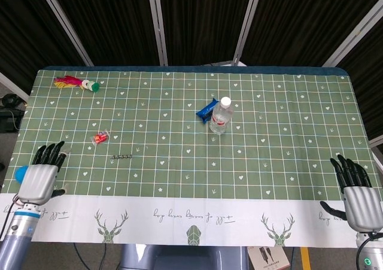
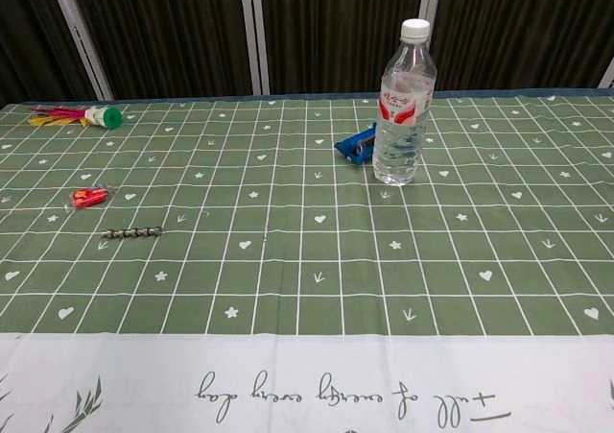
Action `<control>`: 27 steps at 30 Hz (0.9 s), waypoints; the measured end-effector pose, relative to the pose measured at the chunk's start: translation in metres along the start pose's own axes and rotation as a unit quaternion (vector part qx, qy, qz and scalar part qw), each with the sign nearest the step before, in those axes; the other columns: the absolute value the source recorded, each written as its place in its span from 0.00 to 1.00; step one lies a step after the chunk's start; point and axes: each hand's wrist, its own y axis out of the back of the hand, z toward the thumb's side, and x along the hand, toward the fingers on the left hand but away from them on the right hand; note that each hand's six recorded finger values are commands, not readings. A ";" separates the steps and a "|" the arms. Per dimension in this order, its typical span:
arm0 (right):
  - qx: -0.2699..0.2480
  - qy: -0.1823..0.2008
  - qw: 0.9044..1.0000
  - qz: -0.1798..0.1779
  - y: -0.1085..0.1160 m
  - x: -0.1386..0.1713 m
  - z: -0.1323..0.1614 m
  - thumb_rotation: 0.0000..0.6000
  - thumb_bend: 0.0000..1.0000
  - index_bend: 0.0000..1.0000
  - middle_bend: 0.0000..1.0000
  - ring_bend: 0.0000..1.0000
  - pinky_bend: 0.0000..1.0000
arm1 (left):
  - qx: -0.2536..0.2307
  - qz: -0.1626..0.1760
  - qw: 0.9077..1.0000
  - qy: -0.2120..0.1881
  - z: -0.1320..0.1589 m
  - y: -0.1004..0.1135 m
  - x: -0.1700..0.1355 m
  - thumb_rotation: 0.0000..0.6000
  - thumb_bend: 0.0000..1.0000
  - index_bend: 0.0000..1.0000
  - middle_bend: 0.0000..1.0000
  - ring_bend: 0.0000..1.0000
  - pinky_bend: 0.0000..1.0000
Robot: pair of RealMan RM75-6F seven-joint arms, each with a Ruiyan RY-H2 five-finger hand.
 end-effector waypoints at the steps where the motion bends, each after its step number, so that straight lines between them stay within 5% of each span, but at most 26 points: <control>1: -0.001 -0.001 1.000 0.001 0.000 0.000 0.000 1.00 0.00 0.05 0.00 0.00 0.09 | 0.001 -0.002 1.000 0.001 0.003 -0.002 0.006 1.00 0.22 0.26 0.00 0.00 0.00; 14: -0.008 -0.004 1.000 0.002 0.000 -0.001 -0.001 1.00 0.00 0.05 0.00 0.00 0.09 | 0.017 -0.042 0.999 0.025 0.047 -0.034 0.078 1.00 0.30 0.45 0.00 0.00 0.00; 27: -0.018 -0.008 1.000 0.006 0.000 -0.003 -0.003 1.00 0.00 0.05 0.00 0.00 0.09 | 0.045 -0.055 0.997 0.034 0.078 -0.061 0.108 1.00 0.30 0.46 0.00 0.00 0.00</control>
